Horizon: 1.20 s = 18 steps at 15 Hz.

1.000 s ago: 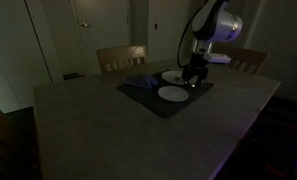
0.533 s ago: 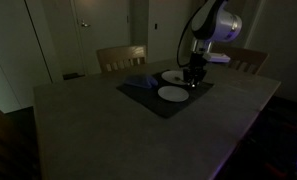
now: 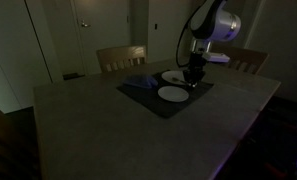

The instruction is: Pick the spoon and put it on the table mat

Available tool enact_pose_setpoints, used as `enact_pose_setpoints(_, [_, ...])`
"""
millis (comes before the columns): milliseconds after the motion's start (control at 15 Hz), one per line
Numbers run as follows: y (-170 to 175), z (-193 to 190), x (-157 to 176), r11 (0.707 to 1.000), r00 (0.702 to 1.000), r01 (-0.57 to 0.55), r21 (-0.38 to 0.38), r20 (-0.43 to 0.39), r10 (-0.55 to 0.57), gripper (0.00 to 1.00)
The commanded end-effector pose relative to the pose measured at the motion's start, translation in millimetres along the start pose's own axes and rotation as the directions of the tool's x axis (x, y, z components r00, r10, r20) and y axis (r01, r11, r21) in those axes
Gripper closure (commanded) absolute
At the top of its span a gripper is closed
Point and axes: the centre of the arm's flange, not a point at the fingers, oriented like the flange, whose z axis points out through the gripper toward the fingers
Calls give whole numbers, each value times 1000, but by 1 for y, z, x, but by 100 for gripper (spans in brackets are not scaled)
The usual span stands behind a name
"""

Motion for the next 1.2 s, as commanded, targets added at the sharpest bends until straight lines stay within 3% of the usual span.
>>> enact_pose_setpoints(0, [0, -12, 0, 1000, 999, 21, 20, 27, -21, 95])
enact_pose_setpoints(533, [-39, -58, -5, 992, 992, 126, -31, 6, -125, 95])
enact_pose_setpoints(933, [-106, -69, -9, 968, 969, 245, -59, -10, -246, 95])
enact_pose_setpoints(1133, [-143, -62, -14, 975, 978, 207, -84, -5, -208, 95])
